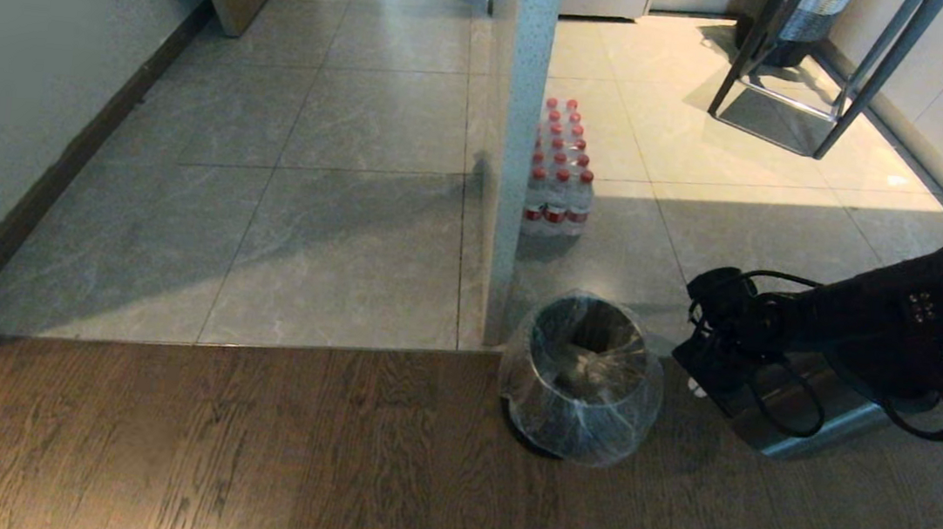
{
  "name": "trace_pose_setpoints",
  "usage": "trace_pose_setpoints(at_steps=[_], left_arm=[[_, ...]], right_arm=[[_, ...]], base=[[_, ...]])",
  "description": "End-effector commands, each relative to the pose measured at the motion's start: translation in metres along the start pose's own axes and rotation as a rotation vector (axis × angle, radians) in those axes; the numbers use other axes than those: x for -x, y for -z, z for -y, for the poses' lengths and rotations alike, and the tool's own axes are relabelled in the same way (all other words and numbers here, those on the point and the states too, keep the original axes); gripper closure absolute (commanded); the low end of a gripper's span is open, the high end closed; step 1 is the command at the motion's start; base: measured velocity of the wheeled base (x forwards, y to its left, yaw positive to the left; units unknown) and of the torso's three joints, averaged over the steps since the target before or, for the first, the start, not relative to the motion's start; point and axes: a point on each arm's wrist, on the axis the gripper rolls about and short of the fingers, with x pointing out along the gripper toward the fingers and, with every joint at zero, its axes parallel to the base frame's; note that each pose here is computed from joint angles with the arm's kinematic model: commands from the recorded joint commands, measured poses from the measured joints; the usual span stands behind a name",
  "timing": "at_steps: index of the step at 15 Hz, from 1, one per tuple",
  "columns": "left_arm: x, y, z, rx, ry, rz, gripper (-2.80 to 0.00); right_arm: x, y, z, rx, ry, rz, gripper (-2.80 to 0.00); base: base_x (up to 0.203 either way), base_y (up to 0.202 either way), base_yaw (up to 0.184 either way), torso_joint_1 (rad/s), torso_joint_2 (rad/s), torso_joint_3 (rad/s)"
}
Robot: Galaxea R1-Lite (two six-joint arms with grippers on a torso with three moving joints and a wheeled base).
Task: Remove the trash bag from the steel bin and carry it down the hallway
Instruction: Pick up the trash bag
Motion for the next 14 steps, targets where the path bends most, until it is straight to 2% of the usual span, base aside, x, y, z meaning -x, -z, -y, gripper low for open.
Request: trace_pose_setpoints(at_steps=[1, 5, 8, 10, 12, 14], left_arm=[[0.0, 0.0, 0.0, 0.0, 0.0, 0.0, 0.0], [0.0, 0.0, 0.0, 0.0, 0.0, 0.001, 0.0], [0.0, 0.0, 0.0, 0.0, 0.0, 0.0, 0.0], [0.0, 0.0, 0.0, 0.0, 0.0, 0.002, 0.0], [0.0, 0.0, 0.0, 0.0, 0.0, 0.0, 0.0], [0.0, 0.0, 0.0, 0.0, 0.0, 0.0, 0.0]], right_arm=[[0.028, -0.012, 0.004, -0.019, 0.002, 0.008, 0.0], [0.038, -0.035, 0.033, -0.072, 0.093, -0.016, 0.0], [0.033, -0.066, 0.058, -0.144, 0.153, 0.02, 0.0], [0.039, -0.083, 0.075, -0.154, 0.173, 0.008, 0.0], [0.038, -0.097, 0.09, -0.138, 0.124, -0.093, 0.0], [0.029, -0.092, 0.105, -0.05, 0.185, -0.221, 0.0]], base=[[0.0, 0.0, 0.0, 0.0, 0.0, 0.0], [0.0, 0.0, 0.0, 0.0, 0.0, 0.0], [0.0, 0.0, 0.0, 0.0, 0.0, 0.0], [0.0, 0.0, 0.0, 0.0, 0.0, 0.0], [0.0, 0.0, 0.0, 0.0, 0.0, 0.0], [0.0, 0.0, 0.0, 0.0, 0.0, 0.0]])
